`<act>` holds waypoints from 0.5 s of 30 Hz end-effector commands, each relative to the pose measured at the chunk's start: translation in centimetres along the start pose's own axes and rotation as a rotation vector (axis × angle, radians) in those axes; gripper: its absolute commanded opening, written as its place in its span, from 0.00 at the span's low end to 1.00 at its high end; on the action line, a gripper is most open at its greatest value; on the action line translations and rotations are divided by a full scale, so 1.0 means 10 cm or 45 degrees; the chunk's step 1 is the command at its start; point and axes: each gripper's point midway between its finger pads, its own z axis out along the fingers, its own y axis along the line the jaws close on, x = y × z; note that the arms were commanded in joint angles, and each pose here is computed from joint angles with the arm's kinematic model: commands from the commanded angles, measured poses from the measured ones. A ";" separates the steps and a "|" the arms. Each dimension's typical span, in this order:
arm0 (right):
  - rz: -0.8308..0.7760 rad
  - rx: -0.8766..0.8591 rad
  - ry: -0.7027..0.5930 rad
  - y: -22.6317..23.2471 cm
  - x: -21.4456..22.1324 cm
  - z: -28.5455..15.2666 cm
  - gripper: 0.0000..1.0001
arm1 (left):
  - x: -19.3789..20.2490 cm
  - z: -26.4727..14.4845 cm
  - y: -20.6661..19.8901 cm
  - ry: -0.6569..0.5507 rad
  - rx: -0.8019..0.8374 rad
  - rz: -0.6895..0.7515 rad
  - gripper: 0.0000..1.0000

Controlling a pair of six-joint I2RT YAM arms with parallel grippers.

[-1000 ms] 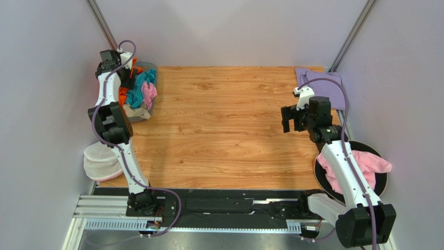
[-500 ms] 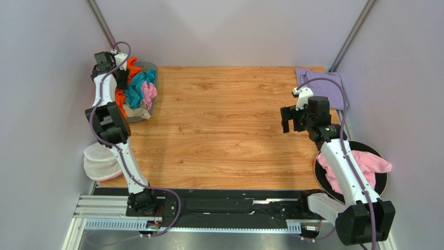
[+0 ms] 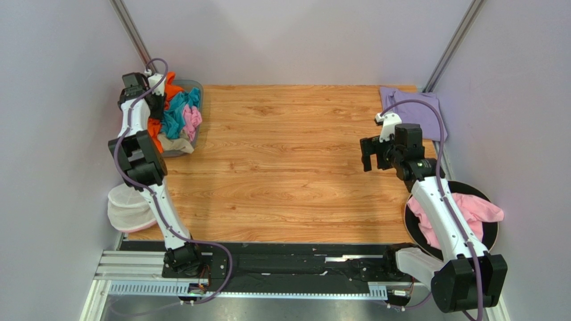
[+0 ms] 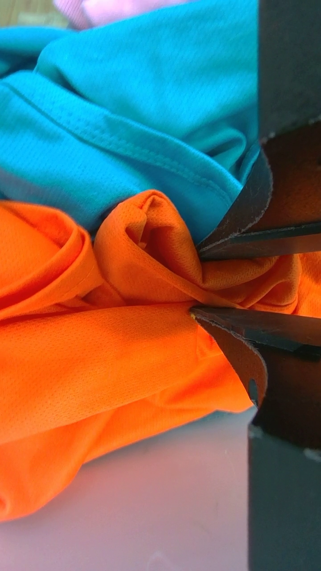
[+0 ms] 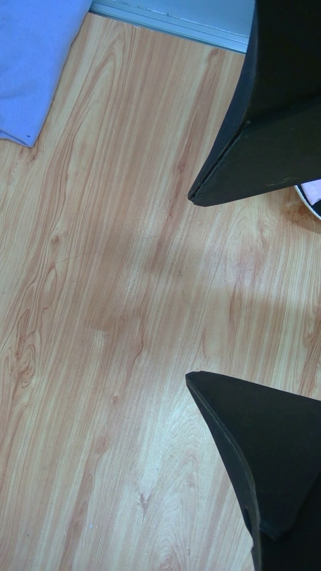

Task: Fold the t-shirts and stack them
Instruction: Grab the tshirt from the pile

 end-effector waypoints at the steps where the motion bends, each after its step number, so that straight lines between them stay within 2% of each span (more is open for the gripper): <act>1: -0.003 0.006 -0.066 -0.01 -0.20 -0.05 1.00 | -0.31 -0.43 -0.02 -0.147 0.054 -0.064 0.41; 5: -0.004 0.003 -0.059 -0.01 -0.19 -0.04 1.00 | -0.39 -0.62 -0.10 -0.197 0.094 -0.084 0.41; 8: -0.005 0.001 -0.057 -0.01 -0.19 -0.03 1.00 | -0.44 -0.71 -0.15 -0.224 0.121 -0.096 0.36; 10: -0.006 -0.001 -0.060 -0.01 -0.19 -0.04 1.00 | -0.47 -0.75 -0.17 -0.240 0.140 -0.096 0.29; 11: -0.006 -0.003 -0.056 0.00 -0.19 -0.03 1.00 | -0.48 -0.77 -0.17 -0.244 0.140 -0.093 0.22; 12: -0.005 -0.004 -0.054 0.00 -0.18 -0.03 1.00 | -0.48 -0.77 -0.16 -0.241 0.135 -0.098 0.00; 15: -0.005 -0.006 -0.052 0.00 -0.18 -0.03 1.00 | -0.45 -0.72 -0.13 -0.223 0.118 -0.094 0.00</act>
